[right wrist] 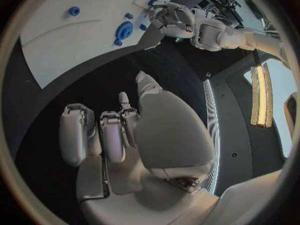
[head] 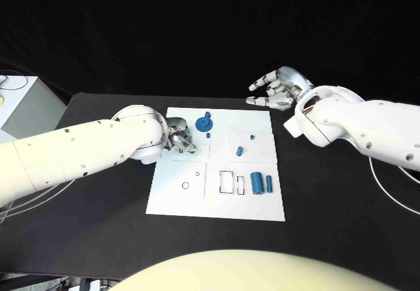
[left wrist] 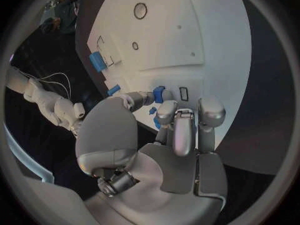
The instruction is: Assemble the parts on the task board
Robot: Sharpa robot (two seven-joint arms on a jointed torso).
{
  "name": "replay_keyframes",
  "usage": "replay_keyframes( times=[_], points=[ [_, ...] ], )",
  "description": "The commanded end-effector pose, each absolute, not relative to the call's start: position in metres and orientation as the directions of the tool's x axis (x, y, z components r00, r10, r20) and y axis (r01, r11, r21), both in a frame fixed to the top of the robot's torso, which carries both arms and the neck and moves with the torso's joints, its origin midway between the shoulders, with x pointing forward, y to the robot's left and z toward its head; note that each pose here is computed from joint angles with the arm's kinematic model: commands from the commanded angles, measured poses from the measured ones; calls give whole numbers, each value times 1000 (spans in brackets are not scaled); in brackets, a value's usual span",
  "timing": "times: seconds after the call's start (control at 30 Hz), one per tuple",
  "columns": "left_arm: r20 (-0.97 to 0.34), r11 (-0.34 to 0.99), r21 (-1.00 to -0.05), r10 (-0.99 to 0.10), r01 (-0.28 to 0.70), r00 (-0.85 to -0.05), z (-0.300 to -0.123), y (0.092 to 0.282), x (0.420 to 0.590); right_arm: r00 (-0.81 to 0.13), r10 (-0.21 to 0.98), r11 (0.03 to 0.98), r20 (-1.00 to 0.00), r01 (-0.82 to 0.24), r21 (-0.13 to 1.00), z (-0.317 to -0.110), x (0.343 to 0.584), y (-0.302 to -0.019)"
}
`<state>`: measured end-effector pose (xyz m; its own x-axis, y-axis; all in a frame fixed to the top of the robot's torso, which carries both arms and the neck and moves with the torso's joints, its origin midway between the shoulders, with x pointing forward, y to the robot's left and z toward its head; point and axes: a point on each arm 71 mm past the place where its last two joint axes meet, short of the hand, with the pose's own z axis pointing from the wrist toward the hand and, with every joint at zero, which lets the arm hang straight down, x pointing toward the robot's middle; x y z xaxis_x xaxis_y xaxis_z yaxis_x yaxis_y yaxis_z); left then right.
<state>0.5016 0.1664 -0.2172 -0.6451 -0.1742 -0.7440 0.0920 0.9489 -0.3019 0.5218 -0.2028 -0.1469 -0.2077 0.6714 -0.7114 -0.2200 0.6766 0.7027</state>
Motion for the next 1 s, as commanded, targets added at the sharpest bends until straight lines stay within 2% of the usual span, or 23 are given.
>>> replay_keyframes(
  times=[0.03,1.0],
  points=[
    [-727,948,-298,-148,114,-670,-220,161,499,-221,666,674,-712,-230,702,-147,521,-201],
    [-728,952,-285,-143,108,-670,-222,163,503,-221,669,672,-710,-231,704,-147,520,-202]
  ],
)
